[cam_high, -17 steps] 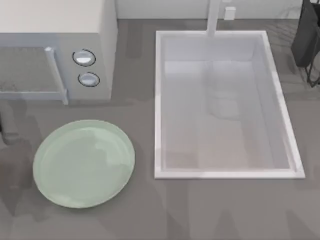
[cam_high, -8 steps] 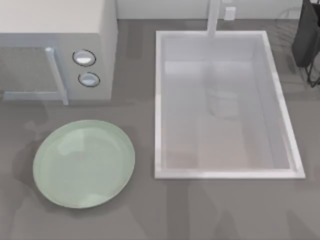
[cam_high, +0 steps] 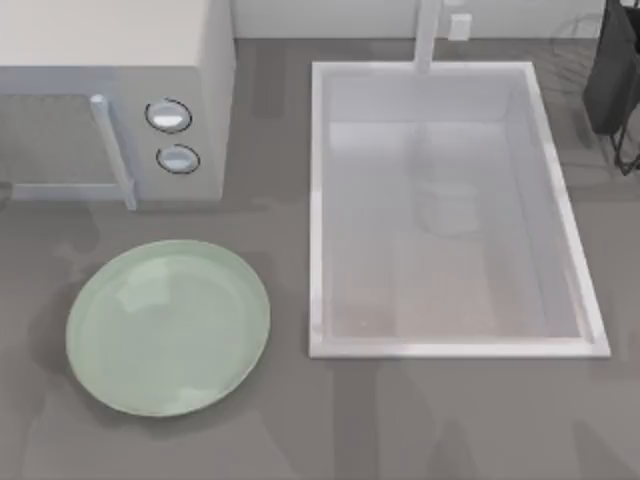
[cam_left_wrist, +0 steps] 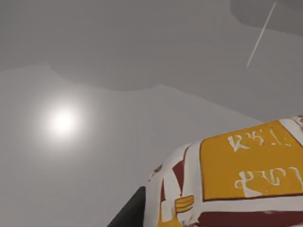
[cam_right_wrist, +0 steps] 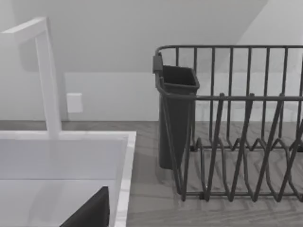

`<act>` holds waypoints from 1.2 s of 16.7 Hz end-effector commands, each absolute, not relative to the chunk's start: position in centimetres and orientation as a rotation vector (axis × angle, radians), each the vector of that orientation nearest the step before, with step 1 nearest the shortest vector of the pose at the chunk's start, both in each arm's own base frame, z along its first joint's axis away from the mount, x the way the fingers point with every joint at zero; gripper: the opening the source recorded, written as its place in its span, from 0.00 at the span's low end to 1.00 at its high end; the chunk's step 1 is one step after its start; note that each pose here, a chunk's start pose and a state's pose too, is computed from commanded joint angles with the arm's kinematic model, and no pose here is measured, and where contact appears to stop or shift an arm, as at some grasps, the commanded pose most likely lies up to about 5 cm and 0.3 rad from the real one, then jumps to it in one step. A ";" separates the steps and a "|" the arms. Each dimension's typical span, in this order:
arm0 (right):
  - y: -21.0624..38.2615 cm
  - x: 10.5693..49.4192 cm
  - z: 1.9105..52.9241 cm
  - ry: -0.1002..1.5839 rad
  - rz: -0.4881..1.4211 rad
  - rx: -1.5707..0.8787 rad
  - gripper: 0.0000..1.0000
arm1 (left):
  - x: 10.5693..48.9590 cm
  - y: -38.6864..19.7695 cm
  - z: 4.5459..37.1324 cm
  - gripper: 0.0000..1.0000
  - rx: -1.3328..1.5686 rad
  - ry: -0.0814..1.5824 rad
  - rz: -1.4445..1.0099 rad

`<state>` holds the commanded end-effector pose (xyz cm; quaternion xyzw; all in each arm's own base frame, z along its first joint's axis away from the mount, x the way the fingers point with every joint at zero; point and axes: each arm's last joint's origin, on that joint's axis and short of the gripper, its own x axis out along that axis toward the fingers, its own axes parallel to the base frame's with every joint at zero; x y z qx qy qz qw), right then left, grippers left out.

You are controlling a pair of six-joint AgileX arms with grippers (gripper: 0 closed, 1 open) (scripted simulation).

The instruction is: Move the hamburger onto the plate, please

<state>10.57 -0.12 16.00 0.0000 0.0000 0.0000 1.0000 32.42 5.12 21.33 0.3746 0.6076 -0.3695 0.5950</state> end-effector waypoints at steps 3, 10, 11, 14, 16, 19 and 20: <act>-0.1 10.6 16.0 0.000 0.000 0.000 1.00 | 32.6 2.2 21.2 0.00 0.942 1.426 -0.923; -0.1 10.6 16.0 0.000 0.000 0.000 1.00 | 32.8 -9.0 21.2 0.00 1.210 1.366 -1.112; -0.1 10.6 16.0 0.000 0.000 0.000 1.00 | 32.7 -10.5 20.9 0.00 1.242 1.357 -1.136; -0.1 10.6 16.0 0.000 0.000 0.000 1.00 | 32.4 -14.1 19.9 0.00 1.315 1.346 -1.199; -0.1 10.6 16.0 0.000 0.000 0.000 1.00 | 32.3 -15.4 19.2 0.00 1.336 1.352 -1.227; -0.1 10.6 16.0 0.000 0.000 0.000 1.00 | 32.3 -15.6 19.0 0.00 1.339 1.355 -1.233; -0.1 10.6 16.0 0.000 0.000 0.000 1.00 | 32.3 -15.6 19.0 0.00 1.339 1.355 -1.233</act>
